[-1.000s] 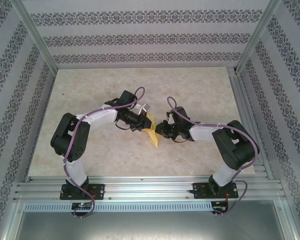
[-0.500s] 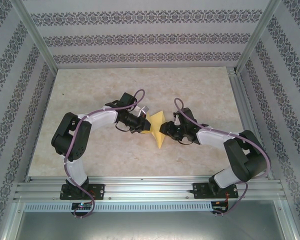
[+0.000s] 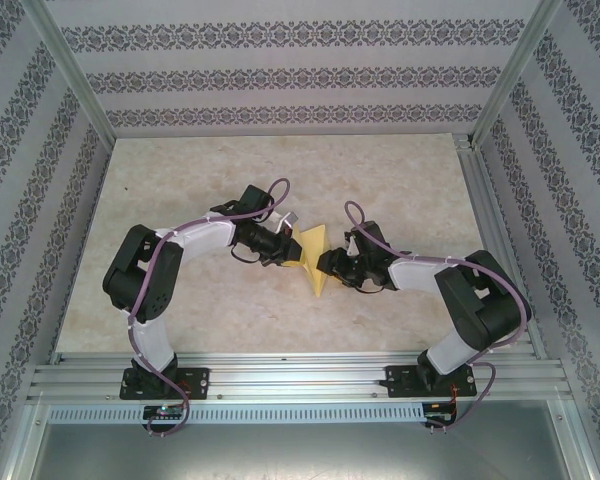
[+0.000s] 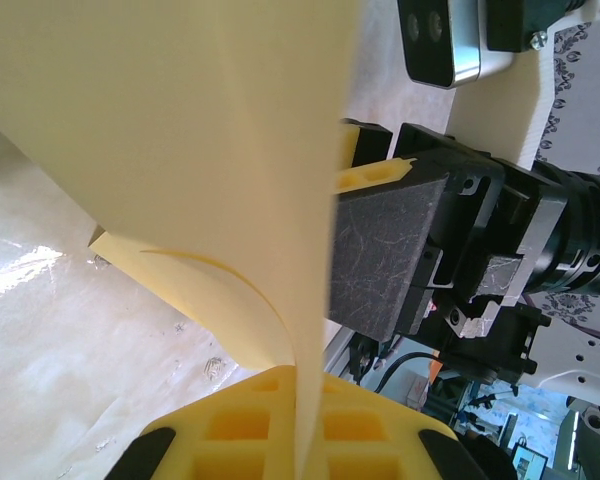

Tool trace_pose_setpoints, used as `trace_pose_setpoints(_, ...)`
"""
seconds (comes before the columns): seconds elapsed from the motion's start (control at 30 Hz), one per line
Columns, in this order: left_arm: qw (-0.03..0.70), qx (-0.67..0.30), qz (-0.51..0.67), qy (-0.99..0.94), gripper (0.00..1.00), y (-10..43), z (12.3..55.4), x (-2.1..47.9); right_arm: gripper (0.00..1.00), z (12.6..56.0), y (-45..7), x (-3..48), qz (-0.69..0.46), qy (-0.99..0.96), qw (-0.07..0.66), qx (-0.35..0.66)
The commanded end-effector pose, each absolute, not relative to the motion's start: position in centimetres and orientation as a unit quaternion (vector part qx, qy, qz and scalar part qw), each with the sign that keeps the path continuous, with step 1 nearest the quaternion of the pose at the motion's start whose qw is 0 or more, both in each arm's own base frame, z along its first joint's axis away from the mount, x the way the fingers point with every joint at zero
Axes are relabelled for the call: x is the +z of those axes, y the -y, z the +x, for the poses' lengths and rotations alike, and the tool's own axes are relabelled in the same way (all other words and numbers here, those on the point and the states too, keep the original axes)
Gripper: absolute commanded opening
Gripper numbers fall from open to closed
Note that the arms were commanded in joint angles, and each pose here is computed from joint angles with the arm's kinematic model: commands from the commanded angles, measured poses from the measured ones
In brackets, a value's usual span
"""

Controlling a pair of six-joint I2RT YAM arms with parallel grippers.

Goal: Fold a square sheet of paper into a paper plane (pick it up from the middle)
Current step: Fold the wing for the fifth time at the center of the table.

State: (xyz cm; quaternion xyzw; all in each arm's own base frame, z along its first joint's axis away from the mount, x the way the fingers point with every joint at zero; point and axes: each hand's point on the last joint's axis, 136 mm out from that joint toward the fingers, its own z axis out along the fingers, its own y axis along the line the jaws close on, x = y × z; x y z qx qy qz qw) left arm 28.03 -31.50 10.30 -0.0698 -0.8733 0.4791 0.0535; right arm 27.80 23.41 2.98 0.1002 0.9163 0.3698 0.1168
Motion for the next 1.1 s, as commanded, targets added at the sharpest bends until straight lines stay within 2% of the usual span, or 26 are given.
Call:
trace_pose_setpoints(0.0,0.050,0.489,-0.075,0.868,0.04,31.6,28.4,10.3,0.48,28.5,-24.7,3.8,0.086,-0.910,0.124,0.385)
trace_pose_setpoints(0.43,0.047,0.484,-0.074,0.871,0.04,31.6,28.5,10.4,0.54,28.0,-20.7,4.6,0.074,-0.952,0.150,0.257)
trace_pose_setpoints(0.63,0.048,0.486,-0.074,0.870,0.04,31.7,28.6,10.5,0.53,28.8,-22.5,6.1,0.050,-0.945,0.162,0.279)
trace_pose_setpoints(0.93,0.048,0.487,-0.076,0.869,0.04,31.7,28.5,10.7,0.49,29.2,-24.0,4.6,0.040,-0.951,0.138,0.275)
trace_pose_setpoints(1.07,0.048,0.487,-0.075,0.869,0.04,31.7,28.5,10.7,0.47,29.2,-25.2,4.7,0.035,-0.942,0.135,0.305)
